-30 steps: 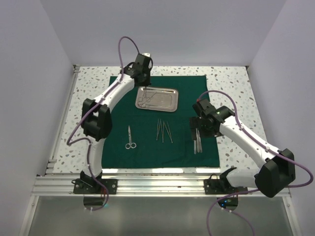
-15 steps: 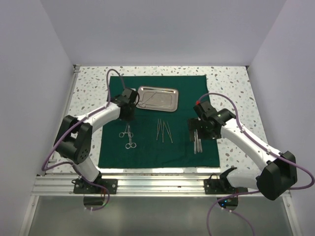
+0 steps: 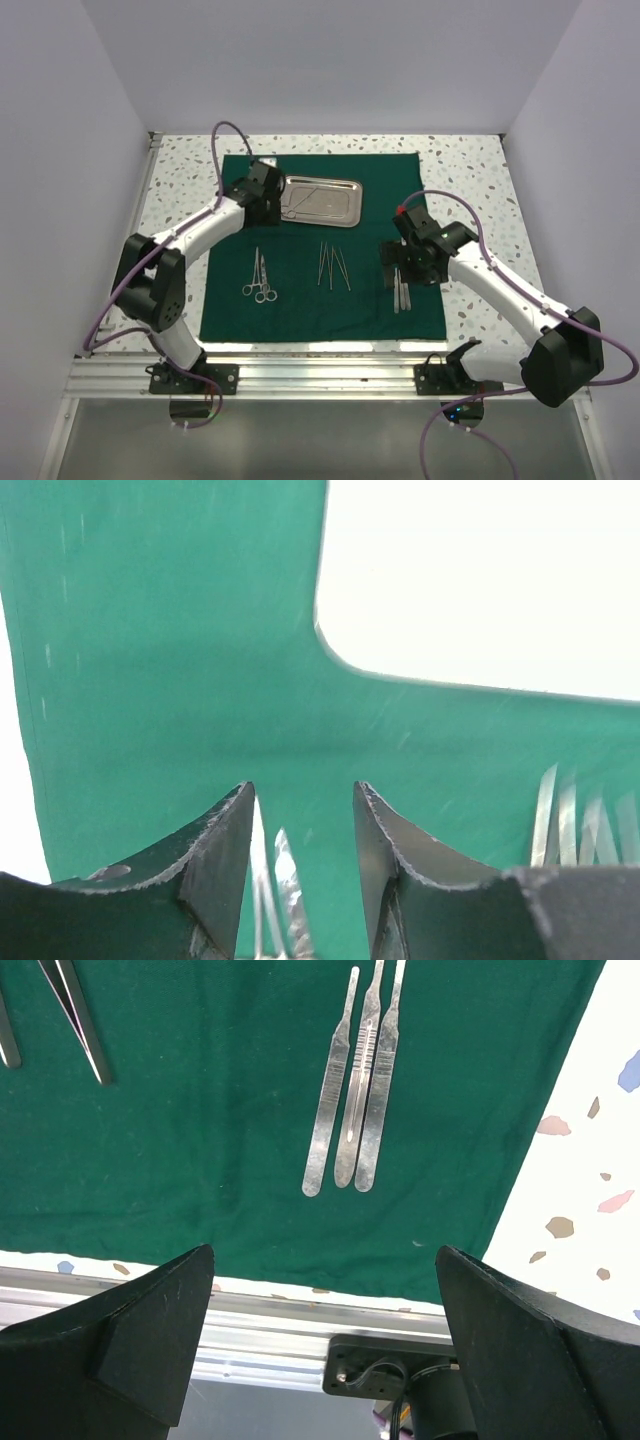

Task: Open and lay out the surgical kit
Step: Place the medical item in the surgical kit, then pick up the medical item from the container.

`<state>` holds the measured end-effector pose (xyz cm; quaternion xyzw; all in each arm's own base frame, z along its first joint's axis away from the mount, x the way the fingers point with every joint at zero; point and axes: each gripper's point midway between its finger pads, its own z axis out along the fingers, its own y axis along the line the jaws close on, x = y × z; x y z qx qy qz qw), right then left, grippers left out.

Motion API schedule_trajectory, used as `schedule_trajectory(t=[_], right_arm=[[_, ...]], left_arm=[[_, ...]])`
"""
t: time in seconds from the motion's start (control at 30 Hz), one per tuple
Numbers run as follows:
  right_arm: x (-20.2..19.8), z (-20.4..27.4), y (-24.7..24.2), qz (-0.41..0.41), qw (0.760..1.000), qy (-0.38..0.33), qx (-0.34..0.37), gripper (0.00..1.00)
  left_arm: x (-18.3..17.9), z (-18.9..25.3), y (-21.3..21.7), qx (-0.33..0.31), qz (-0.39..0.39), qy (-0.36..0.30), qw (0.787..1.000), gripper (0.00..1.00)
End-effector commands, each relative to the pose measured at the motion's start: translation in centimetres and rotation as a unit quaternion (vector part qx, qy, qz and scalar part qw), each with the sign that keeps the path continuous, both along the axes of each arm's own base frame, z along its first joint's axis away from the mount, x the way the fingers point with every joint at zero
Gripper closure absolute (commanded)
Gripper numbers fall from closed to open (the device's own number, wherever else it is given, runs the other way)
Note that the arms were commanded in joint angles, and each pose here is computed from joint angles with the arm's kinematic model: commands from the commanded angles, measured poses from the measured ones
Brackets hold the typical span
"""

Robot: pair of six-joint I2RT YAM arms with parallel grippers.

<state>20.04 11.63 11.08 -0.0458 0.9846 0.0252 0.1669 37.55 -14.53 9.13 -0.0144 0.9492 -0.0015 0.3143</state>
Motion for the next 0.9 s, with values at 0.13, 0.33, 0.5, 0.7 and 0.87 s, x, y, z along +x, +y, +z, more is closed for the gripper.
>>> schedule_trajectory(t=[0.13,0.33,0.5,0.7,0.87], right_arm=[[0.3,0.3,-0.2,0.005,1.000,-0.014,0.000,0.03],[0.7,0.2,-0.6,0.011,1.000,-0.015,-0.019,0.02],[0.8,-0.2,-1.0,0.012,0.999,-0.008,-0.037,0.02],[0.9,-0.8,-1.2,0.015,0.999,0.006,-0.050,0.02],[1.0,-1.4,-1.3,0.015,0.998,0.020,-0.064,0.02]], left_arm=[[8.8,2.3,-3.9,-0.001,-0.031,-0.053,0.998,0.54],[14.3,0.4,-7.3,-0.008,-0.050,-0.048,0.998,0.56],[17.8,-0.7,-10.2,-0.038,-0.074,-0.058,0.995,0.55],[19.8,-2.1,-12.3,-0.071,-0.090,-0.072,0.991,0.54],[20.4,-3.5,-13.4,-0.087,-0.100,-0.066,0.989,0.54]])
